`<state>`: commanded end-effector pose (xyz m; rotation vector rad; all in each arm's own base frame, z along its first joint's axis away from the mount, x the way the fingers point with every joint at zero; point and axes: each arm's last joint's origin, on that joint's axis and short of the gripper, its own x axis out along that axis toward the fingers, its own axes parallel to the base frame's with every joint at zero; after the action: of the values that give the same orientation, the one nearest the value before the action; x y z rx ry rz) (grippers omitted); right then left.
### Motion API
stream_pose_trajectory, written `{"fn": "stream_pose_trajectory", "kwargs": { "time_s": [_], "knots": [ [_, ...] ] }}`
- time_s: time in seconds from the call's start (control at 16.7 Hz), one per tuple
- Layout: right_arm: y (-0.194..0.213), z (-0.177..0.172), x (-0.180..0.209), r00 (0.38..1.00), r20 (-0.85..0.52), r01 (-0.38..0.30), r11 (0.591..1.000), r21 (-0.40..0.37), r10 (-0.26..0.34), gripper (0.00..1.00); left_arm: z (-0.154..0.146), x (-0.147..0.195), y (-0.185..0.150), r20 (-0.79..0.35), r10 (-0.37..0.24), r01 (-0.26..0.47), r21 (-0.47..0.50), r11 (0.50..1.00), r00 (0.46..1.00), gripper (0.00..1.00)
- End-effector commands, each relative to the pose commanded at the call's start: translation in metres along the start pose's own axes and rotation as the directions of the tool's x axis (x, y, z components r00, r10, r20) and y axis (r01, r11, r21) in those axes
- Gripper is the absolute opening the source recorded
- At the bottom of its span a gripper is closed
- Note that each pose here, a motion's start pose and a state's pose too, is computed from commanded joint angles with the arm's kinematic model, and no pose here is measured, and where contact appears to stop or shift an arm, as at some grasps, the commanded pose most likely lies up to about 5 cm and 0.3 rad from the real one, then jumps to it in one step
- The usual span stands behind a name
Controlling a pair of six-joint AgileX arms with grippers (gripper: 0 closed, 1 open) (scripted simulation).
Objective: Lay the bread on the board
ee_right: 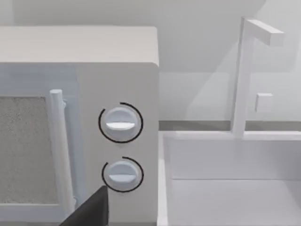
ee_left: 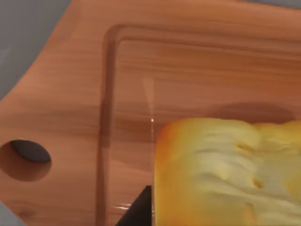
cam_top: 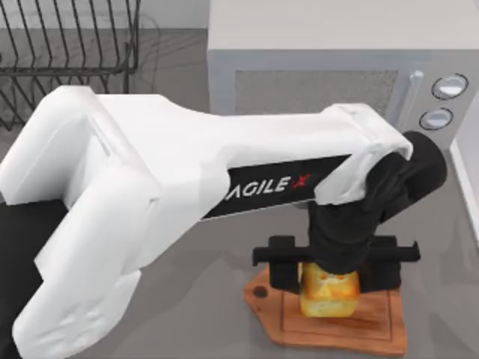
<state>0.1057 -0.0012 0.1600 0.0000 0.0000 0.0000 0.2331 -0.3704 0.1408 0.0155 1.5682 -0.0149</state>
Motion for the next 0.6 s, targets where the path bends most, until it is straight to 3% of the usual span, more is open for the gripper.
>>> {"fn": "stream_pose_trajectory", "kwargs": {
  "time_s": [0.6],
  "knots": [
    [0.0,0.0,0.0,1.0,0.0,0.0,1.0,0.0,0.0,1.0,0.0,0.0,0.0,0.0,0.0,0.0,0.0,1.0,1.0,0.9]
  ]
}}
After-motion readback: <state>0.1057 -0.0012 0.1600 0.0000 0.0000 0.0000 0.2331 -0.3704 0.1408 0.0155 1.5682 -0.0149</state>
